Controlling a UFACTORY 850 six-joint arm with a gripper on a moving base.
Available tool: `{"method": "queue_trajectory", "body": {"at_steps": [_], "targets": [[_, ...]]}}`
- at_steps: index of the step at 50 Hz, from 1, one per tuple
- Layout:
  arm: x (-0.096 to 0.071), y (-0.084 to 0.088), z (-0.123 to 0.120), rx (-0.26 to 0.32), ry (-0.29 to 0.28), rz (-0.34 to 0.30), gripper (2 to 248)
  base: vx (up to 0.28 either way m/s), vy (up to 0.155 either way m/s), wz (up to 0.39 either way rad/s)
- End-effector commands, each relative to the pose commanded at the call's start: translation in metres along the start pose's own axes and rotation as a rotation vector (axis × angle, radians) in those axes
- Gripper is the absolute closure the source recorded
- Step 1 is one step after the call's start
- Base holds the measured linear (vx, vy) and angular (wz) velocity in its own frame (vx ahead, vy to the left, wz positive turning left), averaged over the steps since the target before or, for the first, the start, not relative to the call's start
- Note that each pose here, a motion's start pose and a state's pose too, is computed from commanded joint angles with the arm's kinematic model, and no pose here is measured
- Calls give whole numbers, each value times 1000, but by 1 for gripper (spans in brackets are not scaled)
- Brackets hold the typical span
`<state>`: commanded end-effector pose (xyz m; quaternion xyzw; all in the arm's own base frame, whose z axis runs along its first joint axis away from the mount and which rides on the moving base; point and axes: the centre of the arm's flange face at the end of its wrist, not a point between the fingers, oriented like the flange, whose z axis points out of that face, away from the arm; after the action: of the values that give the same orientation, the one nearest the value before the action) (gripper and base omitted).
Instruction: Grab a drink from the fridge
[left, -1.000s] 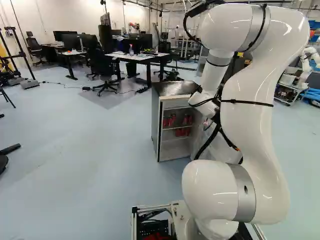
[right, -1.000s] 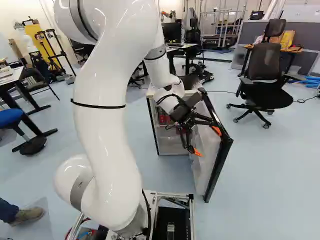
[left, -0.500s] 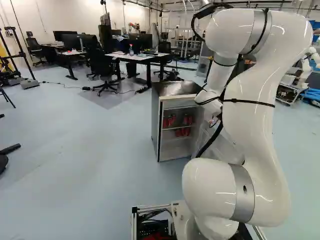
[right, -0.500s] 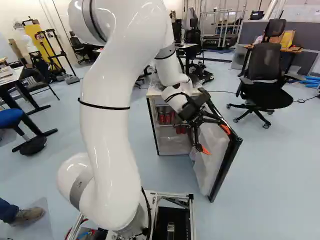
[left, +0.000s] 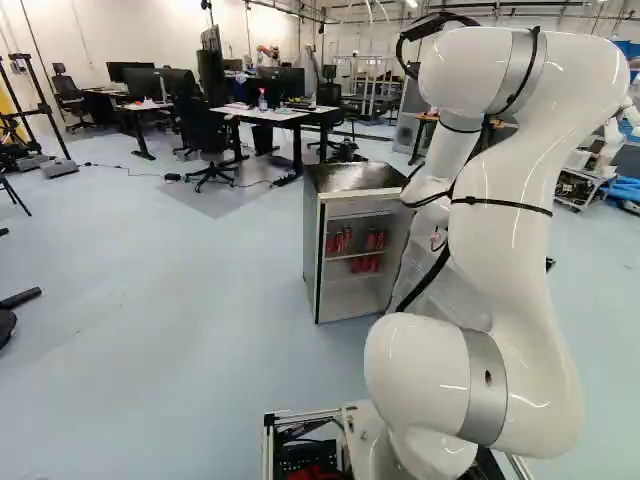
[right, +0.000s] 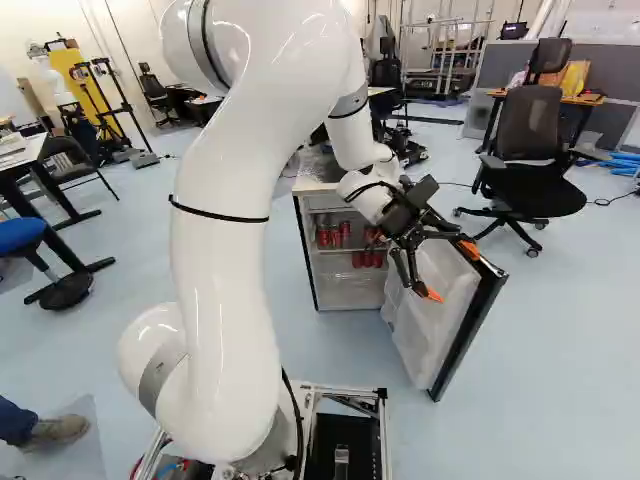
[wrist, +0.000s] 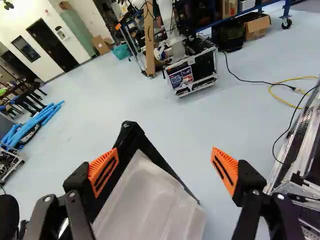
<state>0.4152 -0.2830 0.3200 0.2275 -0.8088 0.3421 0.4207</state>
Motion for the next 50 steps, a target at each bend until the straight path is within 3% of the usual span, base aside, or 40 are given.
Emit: {"method": "queue_trajectory", "body": {"at_steps": [19, 35, 50], "targets": [[0, 0, -2, 54, -8, -25, 3, 0, 0, 0], [7, 28, -10, 105, -8, -88, 3, 0, 0, 0], [16, 55, -19, 244, -13, -186, 3, 0, 0, 0]]}}
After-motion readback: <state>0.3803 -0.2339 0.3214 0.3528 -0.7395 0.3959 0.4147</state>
